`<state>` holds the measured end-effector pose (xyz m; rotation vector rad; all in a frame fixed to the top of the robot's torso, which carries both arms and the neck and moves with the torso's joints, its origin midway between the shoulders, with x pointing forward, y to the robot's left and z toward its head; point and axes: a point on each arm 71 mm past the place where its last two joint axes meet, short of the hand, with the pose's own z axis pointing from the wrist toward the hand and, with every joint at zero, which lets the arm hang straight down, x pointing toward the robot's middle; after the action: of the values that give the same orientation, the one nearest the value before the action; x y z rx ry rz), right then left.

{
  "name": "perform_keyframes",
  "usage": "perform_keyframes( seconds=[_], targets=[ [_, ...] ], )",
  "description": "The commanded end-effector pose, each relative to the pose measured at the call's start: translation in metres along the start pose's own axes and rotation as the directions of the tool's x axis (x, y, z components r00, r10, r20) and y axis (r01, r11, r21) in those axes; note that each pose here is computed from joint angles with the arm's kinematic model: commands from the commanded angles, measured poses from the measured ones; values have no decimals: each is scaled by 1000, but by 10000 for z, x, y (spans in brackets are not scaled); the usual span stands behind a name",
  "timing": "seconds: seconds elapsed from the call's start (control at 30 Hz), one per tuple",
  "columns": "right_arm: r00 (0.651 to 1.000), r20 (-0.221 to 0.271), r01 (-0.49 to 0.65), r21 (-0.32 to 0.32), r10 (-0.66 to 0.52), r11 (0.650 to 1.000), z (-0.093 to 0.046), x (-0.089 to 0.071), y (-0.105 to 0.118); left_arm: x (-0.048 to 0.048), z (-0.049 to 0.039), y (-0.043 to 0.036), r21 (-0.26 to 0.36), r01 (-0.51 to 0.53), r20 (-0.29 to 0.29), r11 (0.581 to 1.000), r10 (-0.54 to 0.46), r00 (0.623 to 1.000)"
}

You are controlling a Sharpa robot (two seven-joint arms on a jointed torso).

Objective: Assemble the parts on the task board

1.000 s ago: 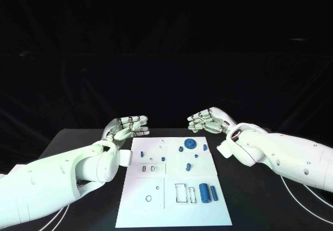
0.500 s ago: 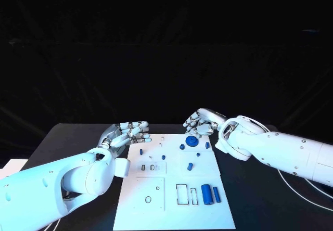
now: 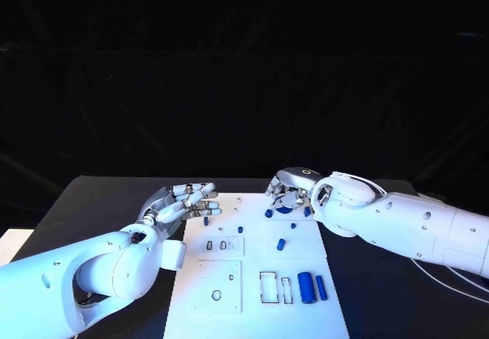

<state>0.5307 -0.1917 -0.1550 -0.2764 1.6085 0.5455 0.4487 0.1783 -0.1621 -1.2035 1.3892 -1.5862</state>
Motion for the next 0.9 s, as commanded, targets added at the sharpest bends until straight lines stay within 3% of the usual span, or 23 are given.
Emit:
perform_keyframes(
  seconds=[0.03, 0.47, 0.9],
  targets=[
    [993, -62, 99, 9, -99, 995, 9, 42, 5, 42, -4, -18, -1, 18, -31, 1000, -18, 999],
    [983, -128, 128, -15, -129, 992, 13, 99, 65, 51, 2, -20, -5, 18, -34, 1000, -19, 999],
    [981, -141, 130, -13, -131, 991, 45, 126, 72, 50, 2, -16, -10, 20, -37, 1000, -20, 999]
  ],
)
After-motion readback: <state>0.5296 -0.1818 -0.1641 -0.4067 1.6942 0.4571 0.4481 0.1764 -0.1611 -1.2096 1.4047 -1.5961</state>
